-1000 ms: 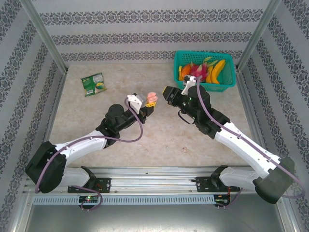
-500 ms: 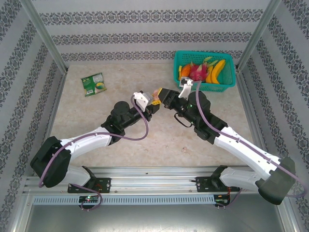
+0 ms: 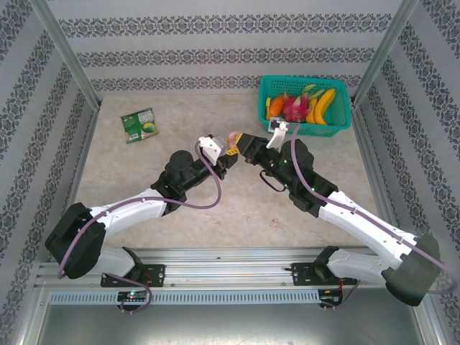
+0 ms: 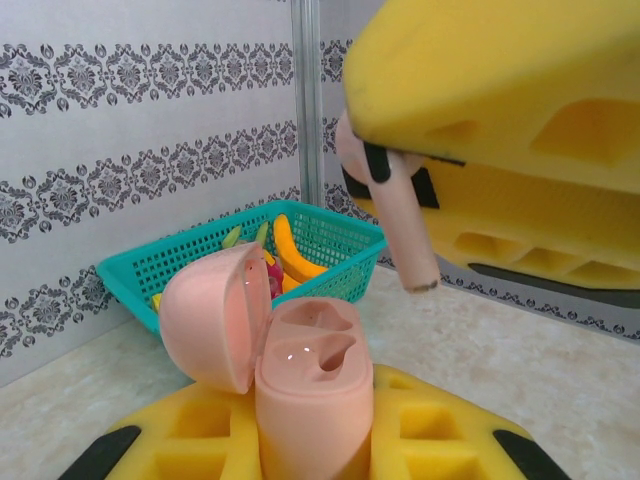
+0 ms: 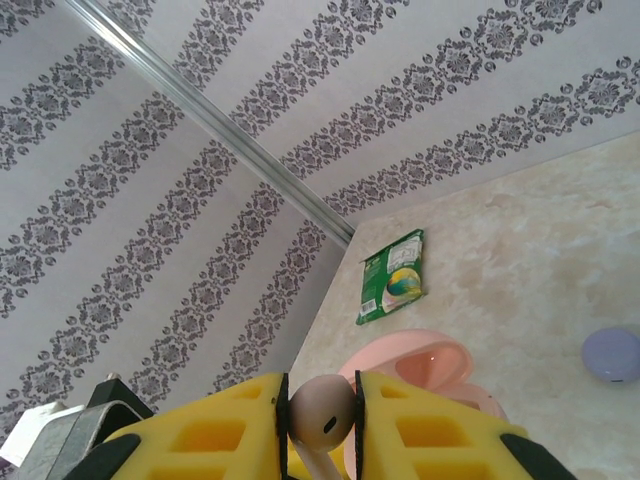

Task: Insert wireless bluetooth earbuds into charging case

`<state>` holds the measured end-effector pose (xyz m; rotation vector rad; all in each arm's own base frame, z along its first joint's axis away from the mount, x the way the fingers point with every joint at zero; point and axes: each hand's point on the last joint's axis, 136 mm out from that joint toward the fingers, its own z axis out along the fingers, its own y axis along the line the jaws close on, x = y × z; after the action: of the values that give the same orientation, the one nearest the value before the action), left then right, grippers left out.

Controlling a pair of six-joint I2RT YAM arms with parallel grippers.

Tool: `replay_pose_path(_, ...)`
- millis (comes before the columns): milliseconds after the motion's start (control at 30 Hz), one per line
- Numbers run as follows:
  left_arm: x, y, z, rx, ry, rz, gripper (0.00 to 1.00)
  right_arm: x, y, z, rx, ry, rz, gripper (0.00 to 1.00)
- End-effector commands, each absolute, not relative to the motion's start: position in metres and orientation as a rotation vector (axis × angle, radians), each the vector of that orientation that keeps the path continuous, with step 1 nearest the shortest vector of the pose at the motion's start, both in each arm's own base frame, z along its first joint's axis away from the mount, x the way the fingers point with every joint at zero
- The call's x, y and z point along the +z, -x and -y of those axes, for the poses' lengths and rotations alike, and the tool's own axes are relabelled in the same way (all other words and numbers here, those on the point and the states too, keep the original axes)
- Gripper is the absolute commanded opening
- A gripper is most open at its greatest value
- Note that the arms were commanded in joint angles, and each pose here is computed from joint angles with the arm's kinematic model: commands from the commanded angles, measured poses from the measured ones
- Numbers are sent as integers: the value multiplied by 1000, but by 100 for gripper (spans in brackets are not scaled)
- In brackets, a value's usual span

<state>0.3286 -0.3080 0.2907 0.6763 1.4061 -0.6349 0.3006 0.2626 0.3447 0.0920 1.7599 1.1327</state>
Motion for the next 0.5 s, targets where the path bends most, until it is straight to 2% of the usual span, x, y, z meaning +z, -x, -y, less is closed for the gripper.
replay_pose_path(0,328,-321,310,-655,-644,-1293,0,352,-298,-260,1119,-89,-1715,25)
replay_pose_path(467,342,-315,312,-678,-641,-1264,0,340,-304,-261,1100,-105,-1736,24)
